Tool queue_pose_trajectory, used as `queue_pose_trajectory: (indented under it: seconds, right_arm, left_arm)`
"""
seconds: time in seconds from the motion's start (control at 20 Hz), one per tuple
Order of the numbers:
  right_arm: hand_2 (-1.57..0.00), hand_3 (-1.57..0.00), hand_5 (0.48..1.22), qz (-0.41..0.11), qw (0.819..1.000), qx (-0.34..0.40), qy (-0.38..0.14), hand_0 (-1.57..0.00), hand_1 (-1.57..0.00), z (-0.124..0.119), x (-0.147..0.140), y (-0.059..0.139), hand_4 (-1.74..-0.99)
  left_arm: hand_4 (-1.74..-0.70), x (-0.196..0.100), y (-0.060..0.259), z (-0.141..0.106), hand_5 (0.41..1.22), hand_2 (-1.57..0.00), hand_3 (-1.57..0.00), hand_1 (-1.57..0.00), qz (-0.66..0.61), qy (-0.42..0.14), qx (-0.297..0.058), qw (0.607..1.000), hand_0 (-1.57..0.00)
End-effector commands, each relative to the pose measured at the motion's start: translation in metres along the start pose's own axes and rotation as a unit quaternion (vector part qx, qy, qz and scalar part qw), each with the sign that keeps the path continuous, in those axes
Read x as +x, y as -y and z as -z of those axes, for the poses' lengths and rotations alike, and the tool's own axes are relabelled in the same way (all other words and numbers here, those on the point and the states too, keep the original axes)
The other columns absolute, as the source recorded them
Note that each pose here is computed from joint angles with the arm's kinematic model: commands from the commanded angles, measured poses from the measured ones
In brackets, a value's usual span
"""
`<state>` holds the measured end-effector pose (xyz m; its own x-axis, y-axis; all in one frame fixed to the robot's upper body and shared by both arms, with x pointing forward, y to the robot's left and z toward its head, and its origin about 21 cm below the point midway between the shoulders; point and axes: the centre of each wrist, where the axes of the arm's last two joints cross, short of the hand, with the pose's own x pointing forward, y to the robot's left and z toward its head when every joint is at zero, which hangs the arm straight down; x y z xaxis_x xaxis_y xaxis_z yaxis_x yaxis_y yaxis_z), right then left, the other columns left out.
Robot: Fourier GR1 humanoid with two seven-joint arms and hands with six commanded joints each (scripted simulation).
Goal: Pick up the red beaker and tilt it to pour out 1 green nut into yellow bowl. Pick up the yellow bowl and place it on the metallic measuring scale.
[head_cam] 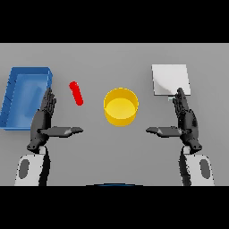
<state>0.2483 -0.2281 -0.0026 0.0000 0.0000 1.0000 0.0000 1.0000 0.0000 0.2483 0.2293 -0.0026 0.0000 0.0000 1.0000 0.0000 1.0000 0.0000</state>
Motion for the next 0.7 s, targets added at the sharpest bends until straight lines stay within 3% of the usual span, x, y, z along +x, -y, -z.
queue_pose_trajectory:
  seconds: [0.0,0.25,0.3,0.4,0.65]
  right_arm:
    - [0.0,0.0,0.572,0.0,1.0,0.0,0.0,0.0,0.0,0.0,0.0,-0.001,-1.177]
    - [0.0,0.0,0.572,0.004,1.0,0.001,-0.003,0.0,0.0,0.0,-0.003,-0.006,-1.177]
    - [0.0,0.0,0.572,-0.056,0.998,0.004,0.019,0.0,0.0,-0.003,0.002,0.001,-1.177]
    - [0.0,0.0,0.576,-0.106,0.994,0.014,0.036,0.0,0.0,-0.008,0.005,-0.002,-1.183]
    - [0.0,0.0,0.585,-0.115,0.992,0.028,0.032,0.0,0.0,-0.013,0.012,0.0,-1.206]
  left_arm:
    - [-1.2,0.0,0.001,-0.001,0.677,0.0,0.0,0.0,0.0,0.0,0.0,1.0,0.0]
    - [-1.2,0.001,0.005,-0.005,0.677,0.0,0.0,0.0,-0.001,0.005,-0.003,1.0,0.0]
    - [-1.2,0.007,0.002,-0.012,0.677,0.0,0.0,0.0,0.031,0.023,-0.019,0.999,0.0]
    - [-1.2,0.009,0.008,-0.025,0.677,0.0,0.0,0.0,0.057,0.023,-0.038,0.997,0.0]
    - [-1.18,0.015,0.01,-0.028,0.66,0.0,0.0,0.0,0.078,0.008,-0.043,0.996,0.0]
